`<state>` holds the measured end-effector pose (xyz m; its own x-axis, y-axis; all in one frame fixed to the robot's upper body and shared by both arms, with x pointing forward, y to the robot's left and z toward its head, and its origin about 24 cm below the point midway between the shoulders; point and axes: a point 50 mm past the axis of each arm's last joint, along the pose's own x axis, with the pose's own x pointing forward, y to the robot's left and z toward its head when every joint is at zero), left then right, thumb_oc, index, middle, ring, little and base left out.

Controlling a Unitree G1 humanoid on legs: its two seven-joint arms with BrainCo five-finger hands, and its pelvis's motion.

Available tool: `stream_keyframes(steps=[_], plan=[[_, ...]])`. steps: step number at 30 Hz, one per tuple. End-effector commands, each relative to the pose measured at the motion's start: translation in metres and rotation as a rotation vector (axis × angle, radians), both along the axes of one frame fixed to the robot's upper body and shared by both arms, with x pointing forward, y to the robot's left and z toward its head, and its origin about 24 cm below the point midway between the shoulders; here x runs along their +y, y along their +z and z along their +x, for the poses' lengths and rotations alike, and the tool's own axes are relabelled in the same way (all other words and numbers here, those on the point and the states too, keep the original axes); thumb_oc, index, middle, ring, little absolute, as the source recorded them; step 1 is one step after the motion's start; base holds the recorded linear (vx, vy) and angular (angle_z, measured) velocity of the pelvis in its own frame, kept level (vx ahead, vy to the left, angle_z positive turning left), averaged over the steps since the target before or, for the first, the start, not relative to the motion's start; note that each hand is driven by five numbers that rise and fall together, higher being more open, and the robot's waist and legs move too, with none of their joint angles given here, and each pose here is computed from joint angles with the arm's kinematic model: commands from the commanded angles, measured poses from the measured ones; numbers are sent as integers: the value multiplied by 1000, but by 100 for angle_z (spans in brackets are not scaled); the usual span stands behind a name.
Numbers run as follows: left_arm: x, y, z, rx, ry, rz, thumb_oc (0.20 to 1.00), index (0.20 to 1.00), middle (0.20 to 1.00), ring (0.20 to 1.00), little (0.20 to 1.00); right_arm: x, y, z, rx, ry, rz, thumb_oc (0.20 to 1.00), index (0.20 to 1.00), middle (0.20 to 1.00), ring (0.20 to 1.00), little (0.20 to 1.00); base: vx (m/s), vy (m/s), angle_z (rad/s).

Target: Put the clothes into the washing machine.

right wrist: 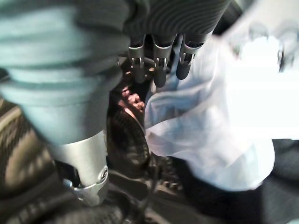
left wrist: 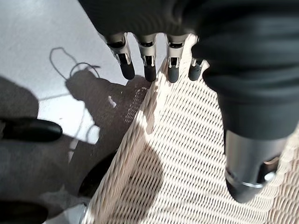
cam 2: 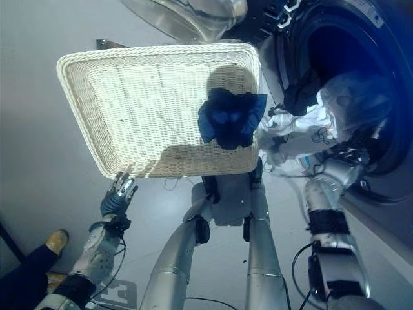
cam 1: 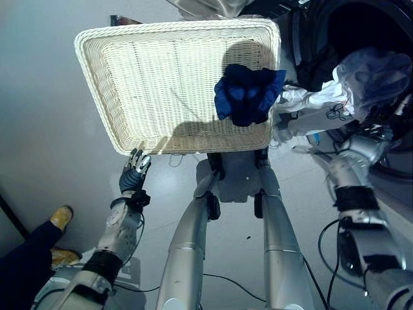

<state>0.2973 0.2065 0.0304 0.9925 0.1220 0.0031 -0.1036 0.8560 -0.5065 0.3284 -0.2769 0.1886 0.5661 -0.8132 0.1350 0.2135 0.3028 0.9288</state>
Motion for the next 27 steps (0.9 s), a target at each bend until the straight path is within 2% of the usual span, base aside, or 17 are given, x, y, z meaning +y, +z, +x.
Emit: stream_keyframes(steps=[1, 8, 15, 18, 19, 23, 27], plan=[[-46, -7, -13, -52, -91, -24, 1000, 1000, 1000, 1000, 1000, -22, -34, -53, 28, -266, -85, 1000, 1000, 1000, 1000, 1000, 12, 196, -6], [-57, -16, -22, -36, -80, -73, 1000, 1000, 1000, 1000, 1000, 16, -45, -62, 71, -222, -229, 1000, 1000, 1000, 1000, 1000, 13, 92, -7], [-61, -28, -33, -4, -66, -96, 1000, 1000, 1000, 1000, 1000, 39, -66, -67, 167, -156, -287, 1000, 1000, 1000, 1000, 1000, 29, 59, 1], [-61, -35, -36, 9, -59, -100, 1000, 1000, 1000, 1000, 1000, 39, -87, -63, 258, -78, -201, 1000, 1000, 1000, 1000, 1000, 32, 33, 3], [-60, -39, -39, 11, -50, -100, 1000, 1000, 1000, 1000, 1000, 33, -113, -60, 327, 12, -88, 1000, 1000, 1000, 1000, 1000, 25, 13, 4], [-57, -40, -39, 6, -17, -95, 1000, 1000, 1000, 1000, 1000, 38, -154, -55, 446, 147, 84, 1000, 1000, 1000, 1000, 1000, 14, -15, -2], [-59, -35, -36, 1, 2, -86, 1000, 1000, 1000, 1000, 1000, 47, -158, -51, 491, 169, 79, 1000, 1000, 1000, 1000, 1000, 14, -24, 0]])
